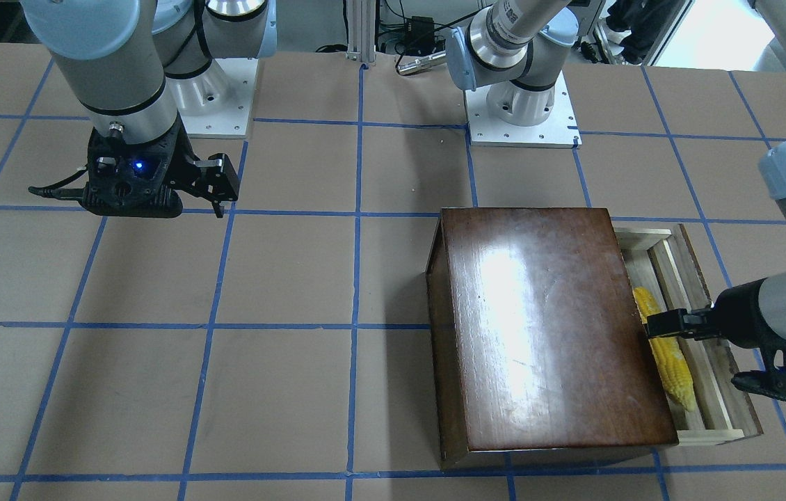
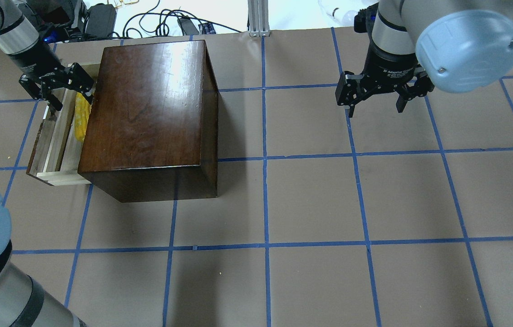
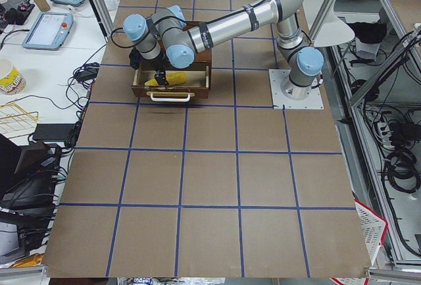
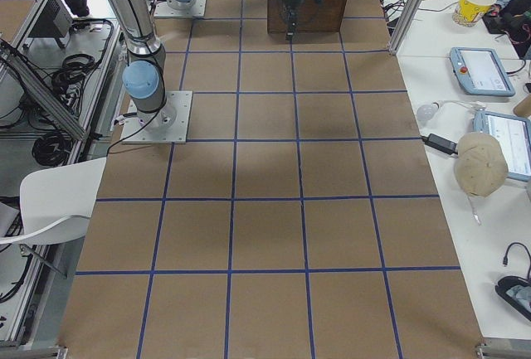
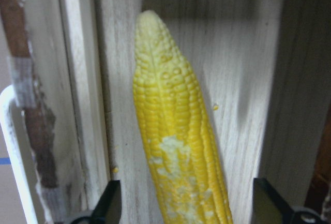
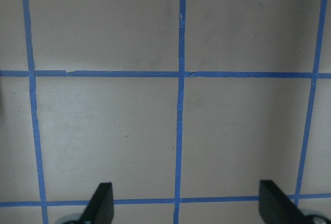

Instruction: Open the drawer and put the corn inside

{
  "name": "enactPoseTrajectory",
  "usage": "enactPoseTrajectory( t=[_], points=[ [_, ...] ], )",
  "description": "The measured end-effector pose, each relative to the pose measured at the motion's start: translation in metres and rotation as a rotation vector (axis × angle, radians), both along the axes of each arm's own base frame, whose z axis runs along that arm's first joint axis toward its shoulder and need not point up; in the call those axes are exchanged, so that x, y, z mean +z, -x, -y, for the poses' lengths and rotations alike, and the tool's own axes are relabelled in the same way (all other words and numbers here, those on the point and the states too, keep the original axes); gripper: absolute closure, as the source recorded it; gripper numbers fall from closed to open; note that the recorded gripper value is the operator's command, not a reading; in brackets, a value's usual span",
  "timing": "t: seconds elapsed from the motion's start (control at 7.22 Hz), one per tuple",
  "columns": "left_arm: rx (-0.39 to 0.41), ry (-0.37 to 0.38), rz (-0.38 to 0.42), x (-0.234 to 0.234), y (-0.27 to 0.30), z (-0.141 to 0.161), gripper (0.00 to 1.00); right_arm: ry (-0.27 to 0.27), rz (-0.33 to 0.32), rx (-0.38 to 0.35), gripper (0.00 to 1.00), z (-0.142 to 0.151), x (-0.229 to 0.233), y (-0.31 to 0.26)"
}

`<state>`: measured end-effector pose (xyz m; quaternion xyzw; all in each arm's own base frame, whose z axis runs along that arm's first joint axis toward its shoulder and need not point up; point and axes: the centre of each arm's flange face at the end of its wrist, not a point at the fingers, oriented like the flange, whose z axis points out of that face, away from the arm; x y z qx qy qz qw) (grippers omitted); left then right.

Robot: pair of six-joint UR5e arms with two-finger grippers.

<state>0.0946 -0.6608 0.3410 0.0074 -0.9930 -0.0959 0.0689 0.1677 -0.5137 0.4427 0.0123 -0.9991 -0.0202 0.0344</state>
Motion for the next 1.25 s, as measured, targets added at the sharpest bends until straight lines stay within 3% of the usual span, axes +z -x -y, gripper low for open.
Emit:
enactPoseTrajectory(
  t=[0.28, 0.83, 1.25],
  points=[
    [-0.005, 0.009, 0.013, 0.023, 0.003, -0.008, 0.0, 0.0, 0.0, 0.0, 0.0, 0.0, 0.0, 0.0],
    [-0.026, 0.087, 0.124, 0.105, 0.015, -0.021, 0.0, 0.0, 0.0, 0.0, 0.0, 0.0, 0.0, 0.0],
    [-0.02, 0.131, 0.154, 0.149, 0.117, -0.037, 0.0, -0.001, 0.001, 0.0, 0.0, 0.0, 0.0, 0.0]
  ],
)
